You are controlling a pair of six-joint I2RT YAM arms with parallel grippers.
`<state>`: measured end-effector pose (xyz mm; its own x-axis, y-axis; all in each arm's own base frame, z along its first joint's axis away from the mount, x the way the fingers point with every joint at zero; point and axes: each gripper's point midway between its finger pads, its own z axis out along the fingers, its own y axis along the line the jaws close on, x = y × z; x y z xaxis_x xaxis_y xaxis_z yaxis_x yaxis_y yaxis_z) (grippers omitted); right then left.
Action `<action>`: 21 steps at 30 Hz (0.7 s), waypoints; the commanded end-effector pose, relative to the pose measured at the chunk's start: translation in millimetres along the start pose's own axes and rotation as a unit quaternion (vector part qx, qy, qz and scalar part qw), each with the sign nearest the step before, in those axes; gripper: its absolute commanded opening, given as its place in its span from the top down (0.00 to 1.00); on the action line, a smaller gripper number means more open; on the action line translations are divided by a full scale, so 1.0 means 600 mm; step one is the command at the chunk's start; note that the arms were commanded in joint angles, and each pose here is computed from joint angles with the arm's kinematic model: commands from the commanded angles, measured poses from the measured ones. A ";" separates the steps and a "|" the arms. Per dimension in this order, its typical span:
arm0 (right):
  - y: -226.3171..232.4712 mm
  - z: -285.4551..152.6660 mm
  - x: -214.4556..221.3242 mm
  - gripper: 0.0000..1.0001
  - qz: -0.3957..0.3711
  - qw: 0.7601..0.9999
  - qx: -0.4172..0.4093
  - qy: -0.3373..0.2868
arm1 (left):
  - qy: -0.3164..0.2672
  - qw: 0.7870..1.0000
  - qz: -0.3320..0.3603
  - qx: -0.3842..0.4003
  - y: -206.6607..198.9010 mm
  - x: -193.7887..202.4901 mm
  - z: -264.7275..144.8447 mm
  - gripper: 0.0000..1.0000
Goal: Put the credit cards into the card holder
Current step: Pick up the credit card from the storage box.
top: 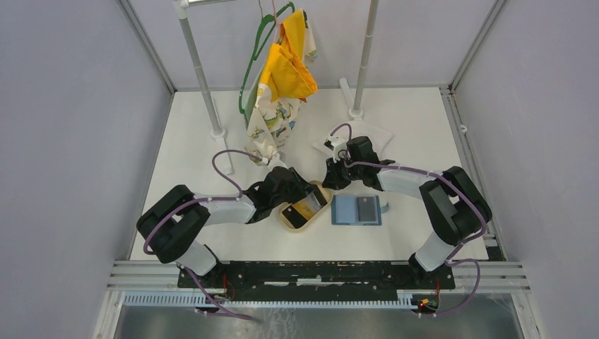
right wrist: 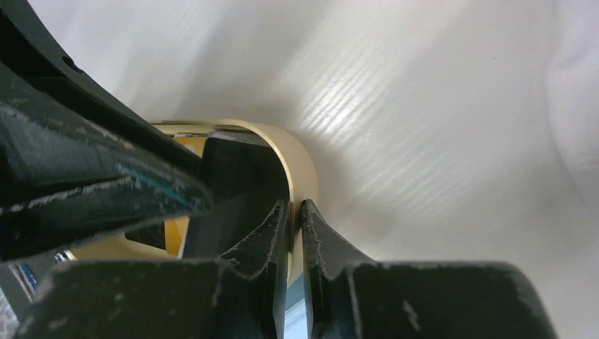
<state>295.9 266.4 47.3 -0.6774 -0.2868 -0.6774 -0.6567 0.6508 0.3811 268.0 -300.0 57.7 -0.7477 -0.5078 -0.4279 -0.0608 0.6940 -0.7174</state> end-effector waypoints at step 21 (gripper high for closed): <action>0.036 0.010 0.014 0.85 -0.003 0.999 -0.049 0.021 | 0.013 0.998 -0.060 0.030 -0.025 0.008 0.013 0.38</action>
<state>284.9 275.3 46.9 -0.6793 -0.3047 -0.6677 -0.6781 0.6085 0.4122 263.1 -315.6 54.8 -0.7729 -0.5386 -0.3354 -0.0856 0.6123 -0.7860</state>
